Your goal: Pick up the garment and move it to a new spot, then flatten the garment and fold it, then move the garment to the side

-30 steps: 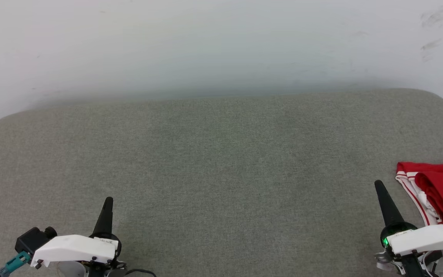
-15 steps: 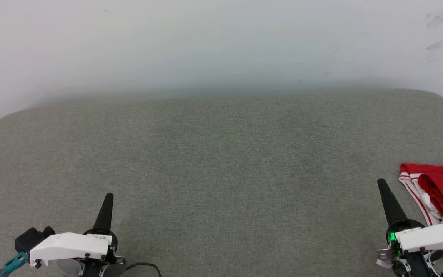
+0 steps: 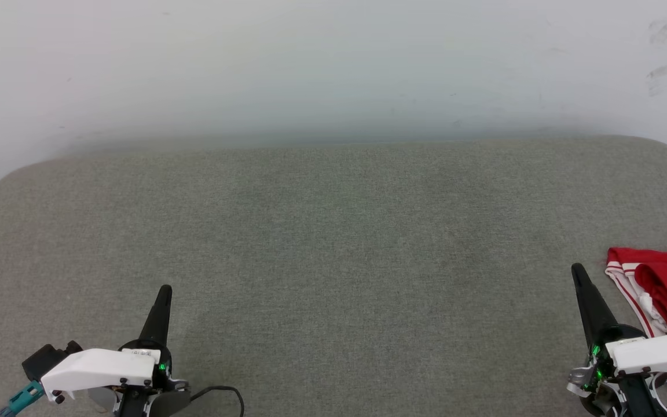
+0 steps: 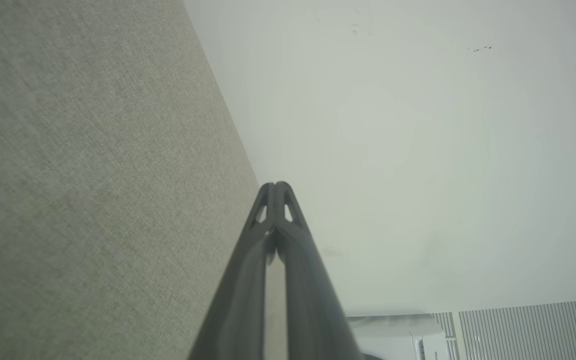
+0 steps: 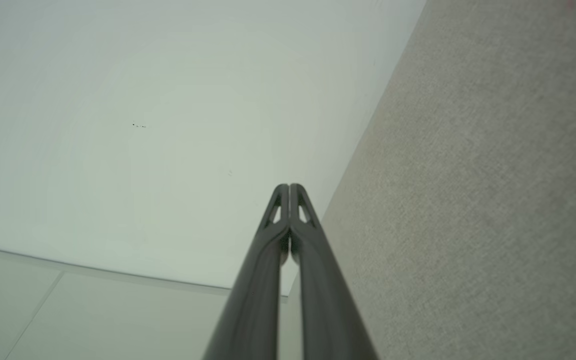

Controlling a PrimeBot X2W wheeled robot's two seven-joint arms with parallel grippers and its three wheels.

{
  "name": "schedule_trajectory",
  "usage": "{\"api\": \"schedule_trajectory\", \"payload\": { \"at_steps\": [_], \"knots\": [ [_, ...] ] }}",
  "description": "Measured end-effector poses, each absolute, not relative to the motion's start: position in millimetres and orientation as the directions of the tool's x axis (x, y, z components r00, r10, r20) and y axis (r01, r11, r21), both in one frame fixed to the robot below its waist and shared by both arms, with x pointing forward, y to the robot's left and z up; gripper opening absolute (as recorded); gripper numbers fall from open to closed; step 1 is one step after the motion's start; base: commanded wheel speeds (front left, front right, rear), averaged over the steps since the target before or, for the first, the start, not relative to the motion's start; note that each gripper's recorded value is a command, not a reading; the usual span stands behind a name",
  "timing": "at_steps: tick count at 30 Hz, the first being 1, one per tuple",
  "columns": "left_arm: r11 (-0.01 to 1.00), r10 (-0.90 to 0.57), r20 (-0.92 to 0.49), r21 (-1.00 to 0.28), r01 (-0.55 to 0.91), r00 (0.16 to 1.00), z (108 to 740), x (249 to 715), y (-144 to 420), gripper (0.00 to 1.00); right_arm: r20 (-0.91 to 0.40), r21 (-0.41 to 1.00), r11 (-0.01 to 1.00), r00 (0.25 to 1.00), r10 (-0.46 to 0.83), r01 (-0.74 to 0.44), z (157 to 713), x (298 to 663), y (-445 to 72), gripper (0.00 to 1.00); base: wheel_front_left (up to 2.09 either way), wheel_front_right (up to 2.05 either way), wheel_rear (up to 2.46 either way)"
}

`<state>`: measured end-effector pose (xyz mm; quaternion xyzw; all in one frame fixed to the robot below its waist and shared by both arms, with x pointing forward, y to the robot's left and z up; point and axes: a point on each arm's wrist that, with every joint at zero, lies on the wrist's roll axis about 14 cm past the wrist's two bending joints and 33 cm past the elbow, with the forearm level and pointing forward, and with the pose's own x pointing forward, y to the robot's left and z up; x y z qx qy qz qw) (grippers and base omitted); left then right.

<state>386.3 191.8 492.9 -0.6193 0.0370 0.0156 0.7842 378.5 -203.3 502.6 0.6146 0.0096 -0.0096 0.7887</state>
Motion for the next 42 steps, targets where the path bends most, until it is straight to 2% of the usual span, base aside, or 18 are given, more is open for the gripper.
{"api": "schedule_trajectory", "payload": {
  "at_steps": [31,42],
  "knots": [
    [-0.002,0.001,-0.009,-1.0,-0.009,1.0,504,388,200,0.0,-0.011,1.0,0.002,1.0,-0.001,0.011,504,387,-201,0.0,0.0,0.0,0.0],
    [-0.004,0.001,-0.008,-1.0,-0.008,1.0,505,388,200,0.0,-0.009,1.0,0.0,1.0,-0.001,0.009,504,388,-201,0.0,0.0,0.0,0.0]
  ]
}}
